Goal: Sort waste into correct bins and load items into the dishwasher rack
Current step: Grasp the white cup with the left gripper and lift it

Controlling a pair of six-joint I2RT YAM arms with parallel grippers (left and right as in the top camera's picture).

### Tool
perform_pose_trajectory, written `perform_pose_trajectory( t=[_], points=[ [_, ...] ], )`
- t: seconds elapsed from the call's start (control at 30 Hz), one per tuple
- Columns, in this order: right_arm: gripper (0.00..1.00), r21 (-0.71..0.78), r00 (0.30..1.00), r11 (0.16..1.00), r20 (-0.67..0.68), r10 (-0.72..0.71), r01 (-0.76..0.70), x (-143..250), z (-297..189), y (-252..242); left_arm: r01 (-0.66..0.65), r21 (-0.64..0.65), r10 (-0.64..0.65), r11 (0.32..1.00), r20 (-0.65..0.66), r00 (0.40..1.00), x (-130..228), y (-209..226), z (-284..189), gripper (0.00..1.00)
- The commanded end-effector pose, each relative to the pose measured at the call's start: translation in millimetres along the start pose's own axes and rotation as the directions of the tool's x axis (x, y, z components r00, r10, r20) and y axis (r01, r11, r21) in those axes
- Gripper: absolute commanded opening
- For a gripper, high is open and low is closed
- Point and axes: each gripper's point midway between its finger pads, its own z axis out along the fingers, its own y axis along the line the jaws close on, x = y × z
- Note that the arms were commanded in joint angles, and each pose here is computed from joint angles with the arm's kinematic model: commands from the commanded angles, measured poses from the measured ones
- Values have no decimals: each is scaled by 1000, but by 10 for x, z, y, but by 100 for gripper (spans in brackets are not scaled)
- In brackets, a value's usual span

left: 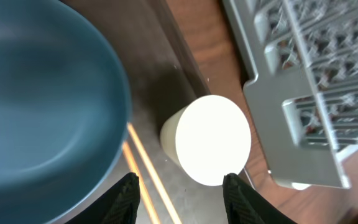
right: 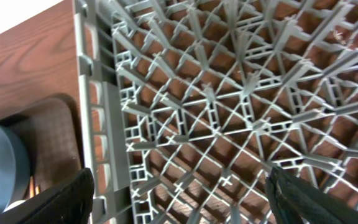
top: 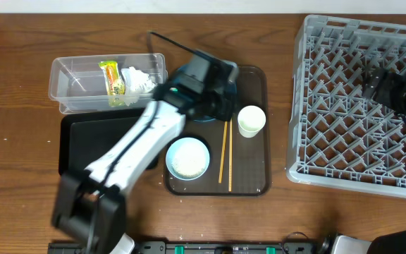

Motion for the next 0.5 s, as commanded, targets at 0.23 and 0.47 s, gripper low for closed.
perform_pose_trajectory(
  t=[0.23,0.47],
  points=[
    [87,-6,1000,1000,3,-27,27,-17,-20,45,-28,-26,24,999,-145,989,380,61,732,19],
    [87,-13,999,999,3,-37,37,-16,-20,58,34,-29,-35,999,-30,999,56,66,231,6]
  ],
)
